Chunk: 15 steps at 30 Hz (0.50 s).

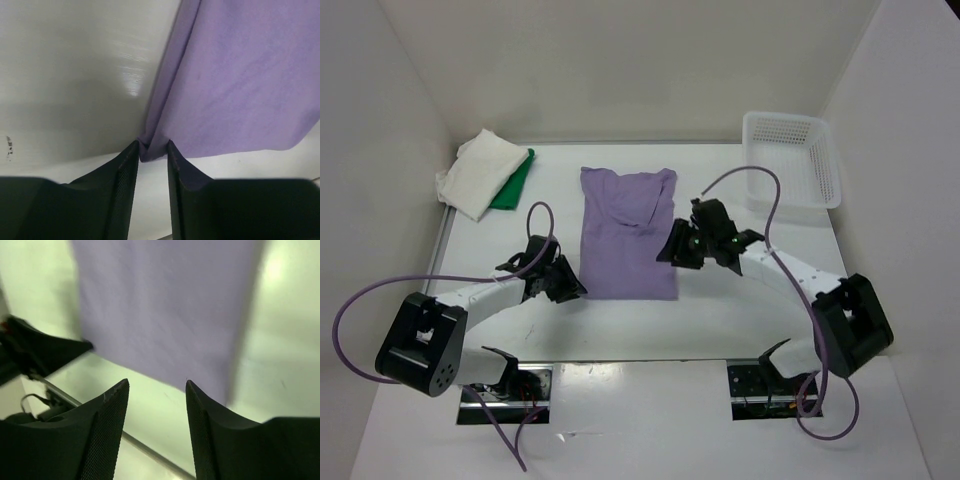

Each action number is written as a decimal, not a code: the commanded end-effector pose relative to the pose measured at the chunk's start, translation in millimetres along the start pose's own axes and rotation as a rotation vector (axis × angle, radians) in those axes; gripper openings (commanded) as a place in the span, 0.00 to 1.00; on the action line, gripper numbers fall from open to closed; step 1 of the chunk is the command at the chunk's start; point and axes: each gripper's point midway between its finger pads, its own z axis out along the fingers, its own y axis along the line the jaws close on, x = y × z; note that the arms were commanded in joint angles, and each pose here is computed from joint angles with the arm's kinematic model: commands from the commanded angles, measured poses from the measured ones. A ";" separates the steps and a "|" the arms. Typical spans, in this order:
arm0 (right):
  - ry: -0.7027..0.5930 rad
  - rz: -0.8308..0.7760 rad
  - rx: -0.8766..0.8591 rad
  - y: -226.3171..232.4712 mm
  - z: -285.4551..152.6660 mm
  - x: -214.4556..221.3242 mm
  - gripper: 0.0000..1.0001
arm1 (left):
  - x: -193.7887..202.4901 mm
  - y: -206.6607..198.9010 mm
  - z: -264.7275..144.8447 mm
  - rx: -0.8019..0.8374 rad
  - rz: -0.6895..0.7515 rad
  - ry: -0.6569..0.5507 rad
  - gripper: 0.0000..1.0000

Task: Fold and stack the t-shirts
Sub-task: Fold the folded rectangular tshirt in 1/3 of the way, then grab one side of the 2/3 rectangular tshirt with both arms

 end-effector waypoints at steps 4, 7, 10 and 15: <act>0.093 0.189 0.051 -53.4 1.1 70.2 0.56 | -8.3 10.2 0.2 -0.041 -0.014 -0.038 0.34; 0.101 0.205 0.061 -59.1 2.3 76.8 0.58 | -5.6 13.9 1.3 -0.055 -0.008 -0.026 0.26; 0.118 0.211 0.078 -64.8 10.0 80.3 0.58 | -8.4 10.6 0.6 -0.048 -0.007 -0.032 0.20; 0.162 0.232 0.079 -70.6 23.1 90.4 0.56 | -7.3 12.7 2.0 -0.055 0.001 -0.026 0.13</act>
